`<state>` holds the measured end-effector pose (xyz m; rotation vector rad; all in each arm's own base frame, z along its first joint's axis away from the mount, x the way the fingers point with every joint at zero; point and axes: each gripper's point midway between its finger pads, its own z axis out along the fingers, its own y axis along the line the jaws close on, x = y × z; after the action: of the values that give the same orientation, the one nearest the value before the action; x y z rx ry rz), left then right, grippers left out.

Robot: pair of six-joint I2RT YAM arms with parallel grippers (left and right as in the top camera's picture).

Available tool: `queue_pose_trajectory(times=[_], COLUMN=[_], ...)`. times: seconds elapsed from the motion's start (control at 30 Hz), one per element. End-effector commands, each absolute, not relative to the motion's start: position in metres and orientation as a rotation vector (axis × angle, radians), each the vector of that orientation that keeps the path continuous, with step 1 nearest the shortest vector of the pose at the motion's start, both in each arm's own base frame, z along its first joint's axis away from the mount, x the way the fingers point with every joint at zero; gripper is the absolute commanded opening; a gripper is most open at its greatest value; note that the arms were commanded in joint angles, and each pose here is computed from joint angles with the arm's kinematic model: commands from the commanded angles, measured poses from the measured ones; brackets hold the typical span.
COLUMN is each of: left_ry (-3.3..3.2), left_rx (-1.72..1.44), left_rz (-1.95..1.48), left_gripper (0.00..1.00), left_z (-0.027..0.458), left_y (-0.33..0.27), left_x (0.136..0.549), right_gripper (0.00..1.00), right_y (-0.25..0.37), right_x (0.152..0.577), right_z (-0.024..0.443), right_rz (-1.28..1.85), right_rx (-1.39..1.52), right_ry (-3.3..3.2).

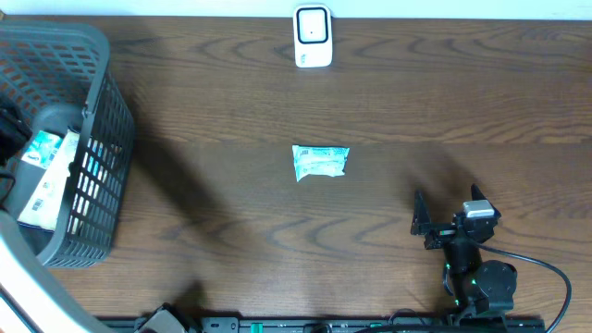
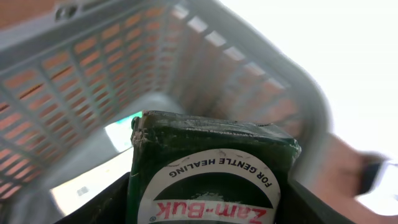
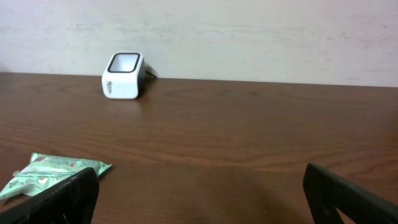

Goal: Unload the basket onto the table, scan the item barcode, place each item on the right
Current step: 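Reach the left gripper into the basket and grasp the Zam-Buk tin, then carry the Zam-Buk tin past the scanner and set it down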

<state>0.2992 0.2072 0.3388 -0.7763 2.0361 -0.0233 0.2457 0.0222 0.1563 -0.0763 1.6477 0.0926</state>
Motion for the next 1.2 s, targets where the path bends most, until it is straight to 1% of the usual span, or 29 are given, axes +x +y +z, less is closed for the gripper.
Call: queue_pose_trajectory(times=[0.0, 0.13, 0.23, 0.47, 0.57, 0.93, 1.07, 1.17], left_ry=[1.943, 1.998, 2.085, 2.320, 2.434, 2.814, 2.895, 2.933], left_rx=[-0.636, -0.485, -0.369, -0.162, -0.085, -0.270, -0.285, -0.314], left_rz=[-0.231, -0.352, -0.449, -0.517, -0.483, -0.180, -0.148, -0.144], left_gripper=[0.53, 0.53, 0.53, 0.53, 0.53, 0.53, 0.53, 0.53], left_z=[0.385, 0.388, 0.374, 0.316, 0.286, 0.146, 0.097, 0.069], left_y=[0.147, 0.090, 0.045, -0.034, -0.062, -0.113, -0.132, -0.141], left_x=[0.298, 0.303, 0.312, 0.338, 0.348, 0.375, 0.384, 0.388], right_gripper=[0.99, 0.99, 0.99, 0.99, 0.99, 0.99, 0.99, 0.99], right_y=[0.025, 0.025, 0.025, 0.025, 0.025, 0.025, 0.025, 0.025], right_x=[0.245, 0.245, 0.245, 0.245, 0.245, 0.245, 0.245, 0.245], right_z=[0.156, 0.156, 0.156, 0.156, 0.156, 0.156, 0.156, 0.156], right_rz=[0.099, 0.099, 0.099, 0.099, 0.099, 0.098, 0.099, 0.099], right_rx=[-0.089, -0.089, -0.089, -0.089, -0.089, -0.089, -0.089, -0.089], right_ry=[1.648, 1.648, 1.648, 1.648, 1.648, 1.648, 1.648, 1.648])
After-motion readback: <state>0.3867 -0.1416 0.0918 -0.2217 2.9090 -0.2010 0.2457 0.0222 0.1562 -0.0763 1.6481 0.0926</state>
